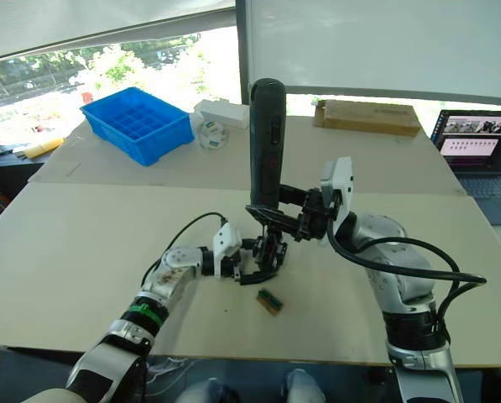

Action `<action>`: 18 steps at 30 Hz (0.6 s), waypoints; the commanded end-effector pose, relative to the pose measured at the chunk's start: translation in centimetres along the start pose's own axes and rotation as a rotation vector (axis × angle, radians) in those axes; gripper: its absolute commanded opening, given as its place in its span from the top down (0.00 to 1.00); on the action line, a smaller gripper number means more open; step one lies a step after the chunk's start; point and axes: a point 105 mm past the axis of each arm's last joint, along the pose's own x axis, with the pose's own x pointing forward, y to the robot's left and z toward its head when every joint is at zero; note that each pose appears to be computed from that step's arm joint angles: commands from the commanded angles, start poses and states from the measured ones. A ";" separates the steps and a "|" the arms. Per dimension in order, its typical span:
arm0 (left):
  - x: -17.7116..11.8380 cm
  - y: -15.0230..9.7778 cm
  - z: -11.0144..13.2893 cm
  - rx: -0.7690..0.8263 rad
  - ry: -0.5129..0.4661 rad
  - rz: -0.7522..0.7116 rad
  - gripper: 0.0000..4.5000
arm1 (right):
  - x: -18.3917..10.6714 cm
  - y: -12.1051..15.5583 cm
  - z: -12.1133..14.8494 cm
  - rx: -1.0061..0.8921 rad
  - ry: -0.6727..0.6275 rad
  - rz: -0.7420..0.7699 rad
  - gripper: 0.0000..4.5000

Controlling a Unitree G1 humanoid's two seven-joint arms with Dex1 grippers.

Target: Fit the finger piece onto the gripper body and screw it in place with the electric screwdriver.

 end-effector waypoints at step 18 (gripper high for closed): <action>-0.1 -0.9 -0.8 -0.002 0.023 -0.045 0.48 | 0.6 0.5 1.9 -0.086 -0.049 0.028 0.58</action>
